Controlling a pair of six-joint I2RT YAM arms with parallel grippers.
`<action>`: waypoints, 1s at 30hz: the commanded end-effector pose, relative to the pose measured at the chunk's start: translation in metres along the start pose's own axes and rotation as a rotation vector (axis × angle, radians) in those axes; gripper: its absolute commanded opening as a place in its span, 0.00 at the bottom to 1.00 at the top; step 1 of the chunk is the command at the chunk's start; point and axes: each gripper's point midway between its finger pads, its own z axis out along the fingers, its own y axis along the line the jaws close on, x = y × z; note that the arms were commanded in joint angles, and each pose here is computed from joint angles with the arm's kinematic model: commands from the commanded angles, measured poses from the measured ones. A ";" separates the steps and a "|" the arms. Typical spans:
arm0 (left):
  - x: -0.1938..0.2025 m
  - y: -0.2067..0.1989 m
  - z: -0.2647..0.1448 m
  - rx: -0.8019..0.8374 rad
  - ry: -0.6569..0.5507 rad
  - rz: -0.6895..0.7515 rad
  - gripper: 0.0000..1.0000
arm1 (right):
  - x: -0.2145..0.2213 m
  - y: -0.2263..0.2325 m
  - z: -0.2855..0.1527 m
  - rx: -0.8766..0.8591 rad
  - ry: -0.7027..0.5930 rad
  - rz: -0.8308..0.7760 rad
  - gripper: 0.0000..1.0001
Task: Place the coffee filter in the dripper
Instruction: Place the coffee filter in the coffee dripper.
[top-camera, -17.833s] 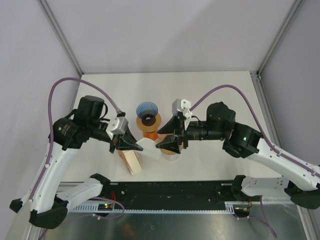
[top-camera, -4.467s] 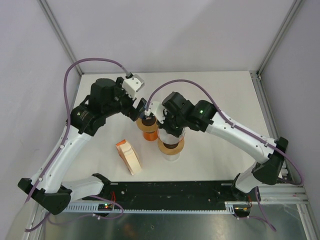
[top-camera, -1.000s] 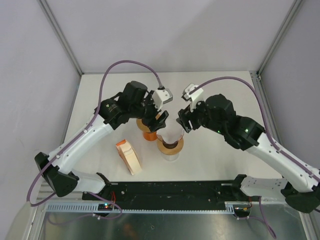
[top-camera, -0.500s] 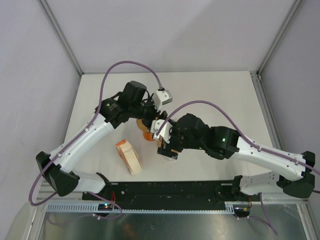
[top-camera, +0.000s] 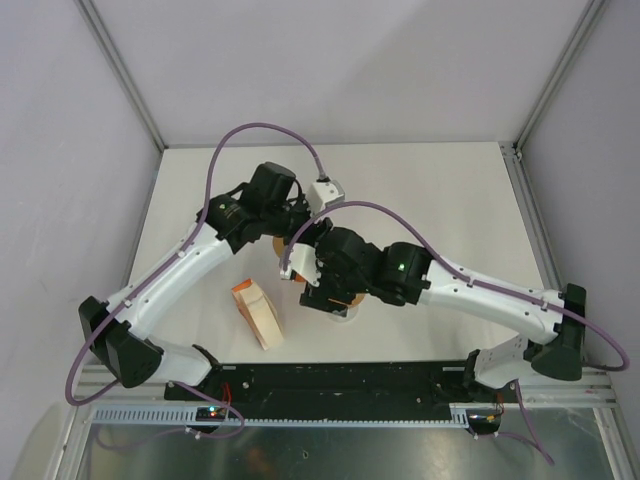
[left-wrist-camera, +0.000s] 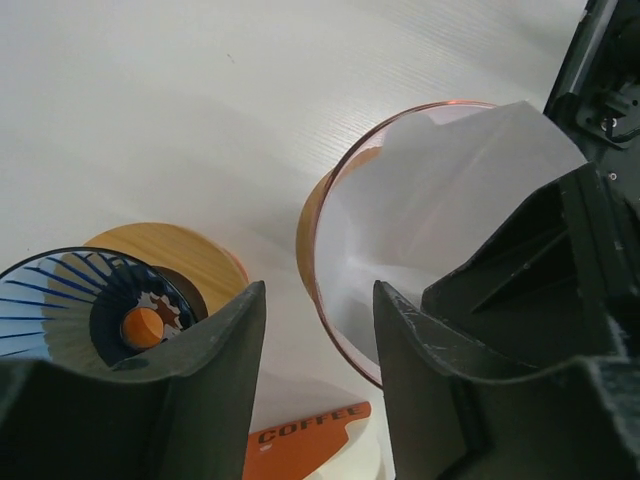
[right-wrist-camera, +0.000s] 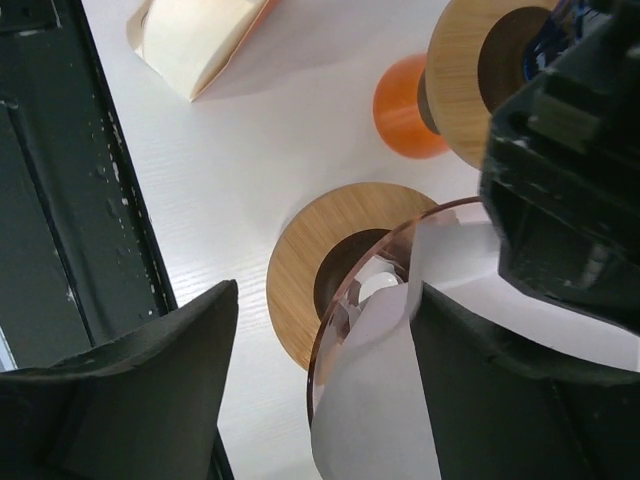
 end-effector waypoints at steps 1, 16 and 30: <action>-0.008 -0.014 -0.003 0.056 -0.035 0.017 0.49 | 0.000 -0.007 0.002 0.006 0.042 0.032 0.70; -0.012 -0.014 0.001 0.068 -0.032 0.005 0.19 | -0.008 -0.011 -0.003 -0.043 -0.044 0.037 0.12; -0.015 -0.021 -0.010 0.078 -0.065 0.042 0.22 | 0.011 0.006 0.012 0.025 0.058 -0.063 0.18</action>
